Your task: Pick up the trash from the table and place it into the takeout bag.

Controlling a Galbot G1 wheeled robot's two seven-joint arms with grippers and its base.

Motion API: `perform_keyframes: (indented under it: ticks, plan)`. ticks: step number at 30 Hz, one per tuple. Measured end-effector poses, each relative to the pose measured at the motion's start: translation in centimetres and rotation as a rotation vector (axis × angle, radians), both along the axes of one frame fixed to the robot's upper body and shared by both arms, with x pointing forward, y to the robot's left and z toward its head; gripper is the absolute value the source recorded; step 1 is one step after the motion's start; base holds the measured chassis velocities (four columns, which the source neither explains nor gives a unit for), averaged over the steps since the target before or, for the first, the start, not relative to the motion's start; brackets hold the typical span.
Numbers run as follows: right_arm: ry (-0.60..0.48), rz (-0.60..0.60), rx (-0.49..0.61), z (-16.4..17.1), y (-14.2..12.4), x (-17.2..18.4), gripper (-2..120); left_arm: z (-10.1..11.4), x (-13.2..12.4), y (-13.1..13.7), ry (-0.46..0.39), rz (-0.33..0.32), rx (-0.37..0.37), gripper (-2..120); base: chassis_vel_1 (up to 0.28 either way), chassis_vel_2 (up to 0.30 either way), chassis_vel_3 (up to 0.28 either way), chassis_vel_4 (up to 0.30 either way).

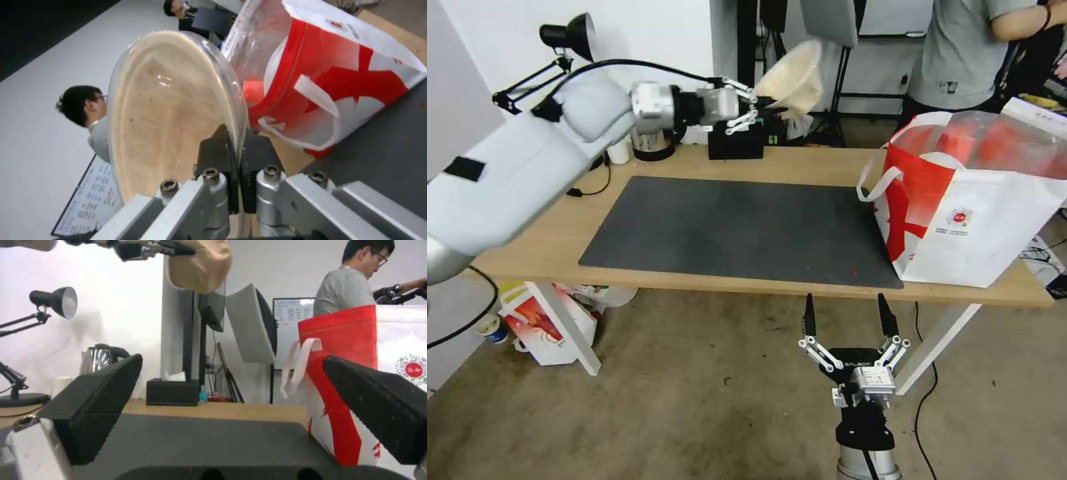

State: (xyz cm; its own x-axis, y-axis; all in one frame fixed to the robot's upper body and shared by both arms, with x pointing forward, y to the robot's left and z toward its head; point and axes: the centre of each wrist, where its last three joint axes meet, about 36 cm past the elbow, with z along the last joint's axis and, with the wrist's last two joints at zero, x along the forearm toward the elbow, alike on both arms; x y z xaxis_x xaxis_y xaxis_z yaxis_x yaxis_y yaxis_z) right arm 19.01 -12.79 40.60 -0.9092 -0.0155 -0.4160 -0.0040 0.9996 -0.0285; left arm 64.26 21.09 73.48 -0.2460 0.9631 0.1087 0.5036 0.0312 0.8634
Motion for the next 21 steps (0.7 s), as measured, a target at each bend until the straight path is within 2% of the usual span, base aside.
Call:
perform_keyframes:
  ticks: [6, 8, 15, 21]
  plan:
    - [0.0, 0.0, 0.0, 0.0, 0.0, 0.0, 100, 0.5, 0.6, -3.3, 0.011, -0.035, -0.006, 0, 0.0, 0.0, 0.0, 0.0]
    - [0.0, 0.0, 0.0, 0.0, 0.0, 0.0, 100, 0.3, 0.9, -5.1, 0.021, -0.052, -0.016, 0, 0.0, 0.0, 0.0, 0.0]
    - [0.0, 0.0, 0.0, 0.0, 0.0, 0.0, 100, -0.3, 1.6, -8.3, 0.034, -0.079, -0.036, 0, 0.0, 0.0, 0.0, 0.0]
    - [0.0, 0.0, 0.0, 0.0, 0.0, 0.0, 100, 0.7, 2.2, -10.6, 0.021, -0.095, -0.045, 0, 0.0, 0.0, 0.0, 0.0]
